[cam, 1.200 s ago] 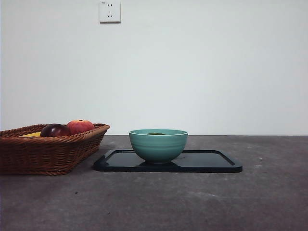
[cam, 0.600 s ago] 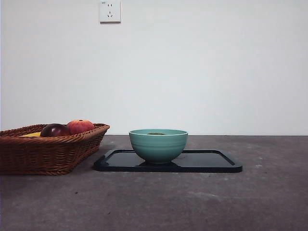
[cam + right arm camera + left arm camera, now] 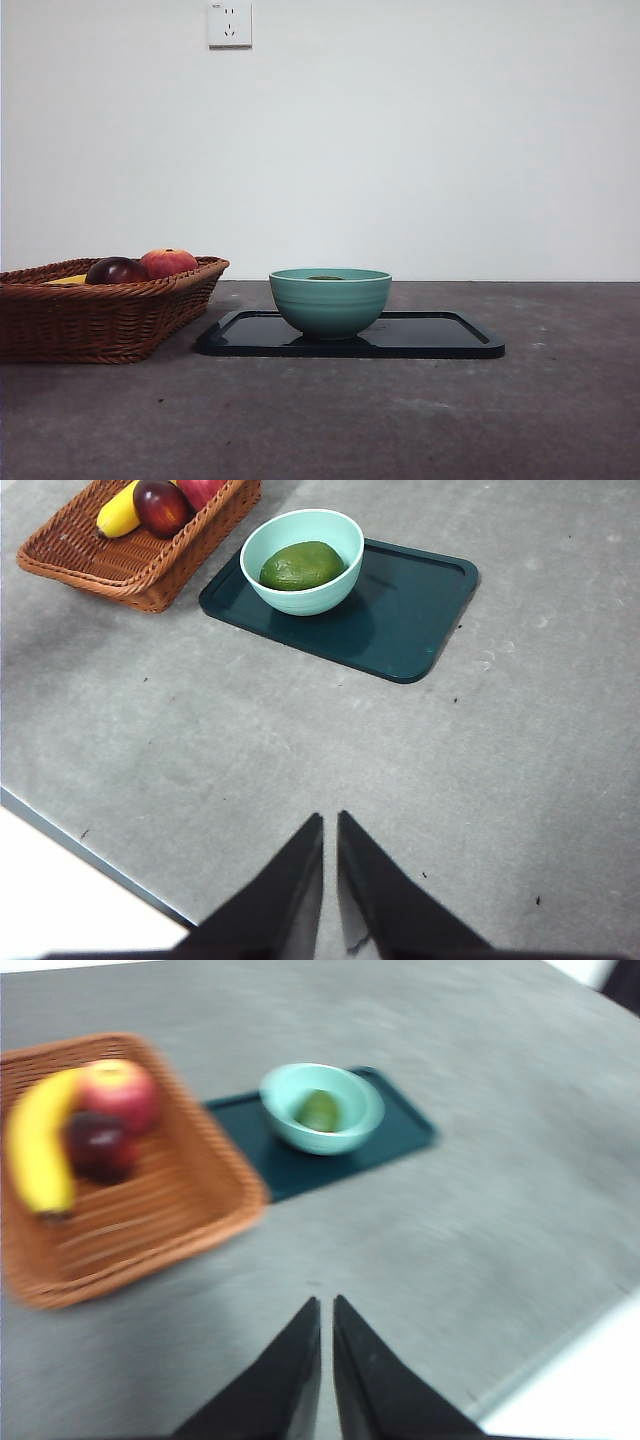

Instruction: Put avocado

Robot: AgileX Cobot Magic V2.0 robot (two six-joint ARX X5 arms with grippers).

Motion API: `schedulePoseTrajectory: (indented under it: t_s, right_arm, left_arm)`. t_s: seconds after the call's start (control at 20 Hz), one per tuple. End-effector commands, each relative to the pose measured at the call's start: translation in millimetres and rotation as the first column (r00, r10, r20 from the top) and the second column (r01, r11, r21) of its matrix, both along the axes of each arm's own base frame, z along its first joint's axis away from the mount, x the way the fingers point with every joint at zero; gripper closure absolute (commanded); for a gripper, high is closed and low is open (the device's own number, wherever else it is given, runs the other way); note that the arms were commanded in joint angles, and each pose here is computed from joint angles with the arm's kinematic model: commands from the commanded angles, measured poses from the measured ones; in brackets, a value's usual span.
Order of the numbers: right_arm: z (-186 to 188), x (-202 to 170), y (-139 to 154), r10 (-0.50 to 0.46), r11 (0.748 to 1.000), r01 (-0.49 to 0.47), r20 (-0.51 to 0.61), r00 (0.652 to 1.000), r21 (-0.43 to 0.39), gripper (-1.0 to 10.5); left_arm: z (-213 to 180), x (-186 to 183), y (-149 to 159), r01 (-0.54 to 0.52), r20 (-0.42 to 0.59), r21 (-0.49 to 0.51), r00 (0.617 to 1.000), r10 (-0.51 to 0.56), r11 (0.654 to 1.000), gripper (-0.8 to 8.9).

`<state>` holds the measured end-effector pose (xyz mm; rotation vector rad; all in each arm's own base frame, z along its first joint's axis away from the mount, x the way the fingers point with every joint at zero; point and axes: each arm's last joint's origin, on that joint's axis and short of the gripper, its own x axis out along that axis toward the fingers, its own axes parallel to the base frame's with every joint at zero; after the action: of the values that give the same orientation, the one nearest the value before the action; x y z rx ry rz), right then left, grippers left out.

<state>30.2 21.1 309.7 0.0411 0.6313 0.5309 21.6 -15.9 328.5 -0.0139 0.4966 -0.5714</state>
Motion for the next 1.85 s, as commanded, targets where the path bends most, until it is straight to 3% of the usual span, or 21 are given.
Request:
schedulePoseTrajectory:
  t_s: [0.05,0.25,0.35,0.45,0.6,0.8,1.1,1.85]
  right_arm:
    - [2,0,0,0.001,1.000,-0.001,0.004,1.000,0.011,9.3]
    - [2,0,0,0.001,1.000,-0.001,0.004,1.000,0.011,9.3]
    - [2,0,0,0.001,1.000,-0.001,0.004,1.000,0.011,9.3]
    - [2,0,0,0.001,1.000,-0.001,0.004,1.000,0.011,9.3]
    - [2,0,0,0.002,1.000,-0.002,0.004,1.000,0.011,9.3]
    - [2,0,0,0.002,1.000,-0.002,0.004,1.000,0.011,9.3]
    - [2,0,0,0.001,1.000,-0.001,0.004,1.000,0.011,9.3]
    - [2,0,0,0.001,1.000,-0.001,0.004,1.000,0.011,9.3]
  left_arm:
    - [3,3,2,-0.131,0.007,-0.007,0.991,0.131,0.991,7.95]
    - [-4,10,9,-0.421,0.030,0.055,0.907,0.420,0.905,7.95]
    - [-9,19,11,-0.507,0.130,0.066,0.858,0.497,0.859,7.95]
    - [-17,32,9,-0.462,0.244,0.027,0.863,0.442,0.887,7.95]
    - [-46,53,9,-0.443,0.401,-0.034,0.815,0.418,0.896,7.95]
    - [-104,66,10,-0.435,0.437,-0.081,0.793,0.424,0.897,7.95]
    - [-156,71,13,-0.468,0.330,-0.159,0.805,0.493,0.869,7.95]
    - [-180,74,14,-0.480,0.293,-0.063,0.829,0.476,0.875,7.95]
